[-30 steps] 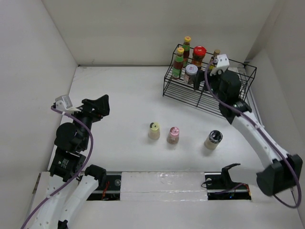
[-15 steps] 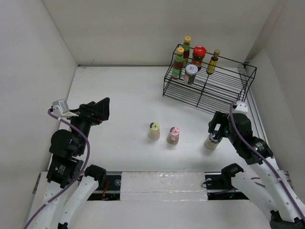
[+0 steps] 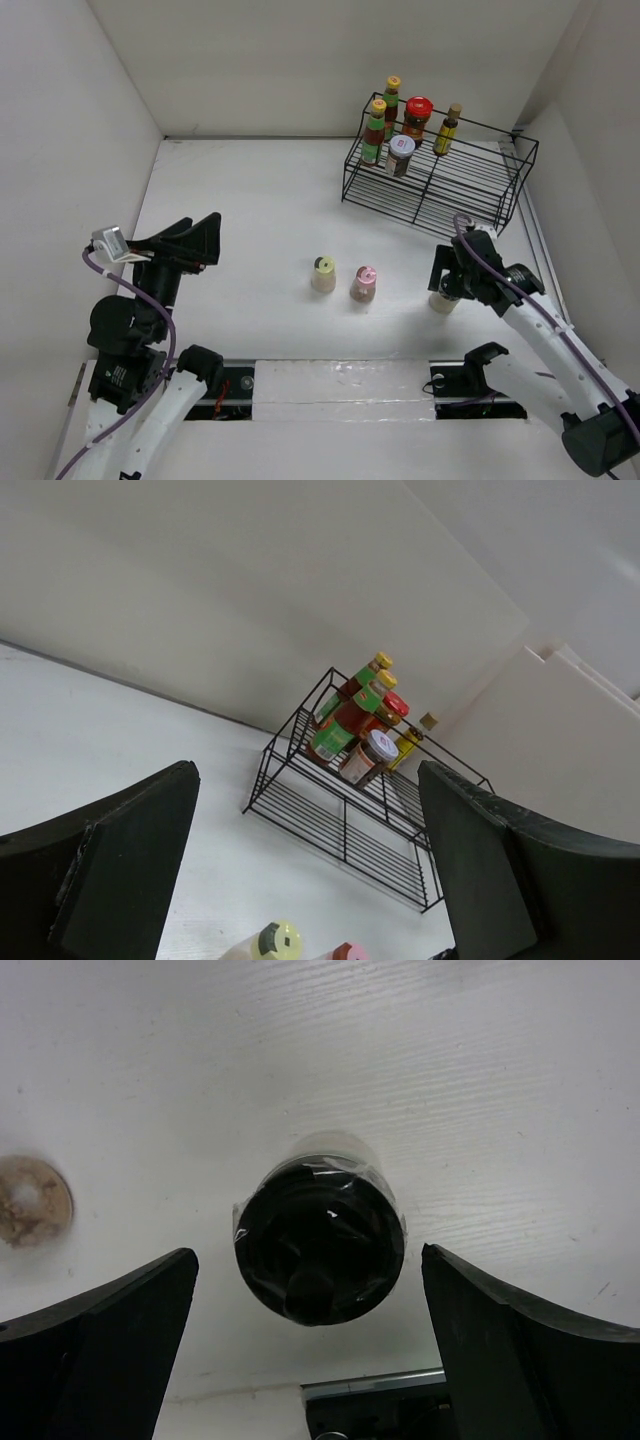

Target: Organize the condiment bottles

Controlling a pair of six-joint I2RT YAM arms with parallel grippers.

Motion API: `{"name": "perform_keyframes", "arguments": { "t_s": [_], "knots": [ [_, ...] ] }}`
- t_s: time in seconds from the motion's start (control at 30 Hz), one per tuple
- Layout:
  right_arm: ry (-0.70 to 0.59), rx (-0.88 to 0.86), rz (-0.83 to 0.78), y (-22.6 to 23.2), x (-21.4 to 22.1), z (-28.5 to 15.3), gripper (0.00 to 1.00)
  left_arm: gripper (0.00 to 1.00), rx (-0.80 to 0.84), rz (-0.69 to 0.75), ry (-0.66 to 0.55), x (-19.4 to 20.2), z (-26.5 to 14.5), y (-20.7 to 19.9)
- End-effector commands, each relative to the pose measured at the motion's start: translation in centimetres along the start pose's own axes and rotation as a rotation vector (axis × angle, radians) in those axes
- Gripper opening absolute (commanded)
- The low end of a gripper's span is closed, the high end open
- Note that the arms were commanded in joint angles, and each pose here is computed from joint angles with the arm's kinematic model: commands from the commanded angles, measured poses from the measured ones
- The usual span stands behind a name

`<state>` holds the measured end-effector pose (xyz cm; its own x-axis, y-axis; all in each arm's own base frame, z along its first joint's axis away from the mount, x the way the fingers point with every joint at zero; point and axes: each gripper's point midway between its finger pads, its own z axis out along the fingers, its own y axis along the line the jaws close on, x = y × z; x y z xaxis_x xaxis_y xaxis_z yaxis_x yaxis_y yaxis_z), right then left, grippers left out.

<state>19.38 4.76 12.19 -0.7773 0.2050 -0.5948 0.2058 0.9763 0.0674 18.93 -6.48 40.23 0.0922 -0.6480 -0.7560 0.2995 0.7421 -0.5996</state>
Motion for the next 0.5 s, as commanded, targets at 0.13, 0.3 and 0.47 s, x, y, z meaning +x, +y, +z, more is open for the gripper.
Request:
{"name": "perform_keyframes", "arguments": {
  "t_s": [0.13, 0.3, 0.47],
  "knots": [
    [-0.057, -0.018, 0.037, 0.2, -1.6, 1.8, 0.78, 0.87, 0.043, -0.013, -0.057, -2.1, -0.4, -1.4],
    [-0.074, -0.022, 0.035, 0.3, -1.6, 2.1, 0.65, 0.87, 0.043, -0.013, -0.057, -2.1, -0.4, -1.4],
    [-0.200, -0.126, 0.008, 2.7, -5.6, -1.7, 0.57, 0.87, 0.031, -0.008, -0.040, -1.6, 0.2, -1.2]
  ]
}}
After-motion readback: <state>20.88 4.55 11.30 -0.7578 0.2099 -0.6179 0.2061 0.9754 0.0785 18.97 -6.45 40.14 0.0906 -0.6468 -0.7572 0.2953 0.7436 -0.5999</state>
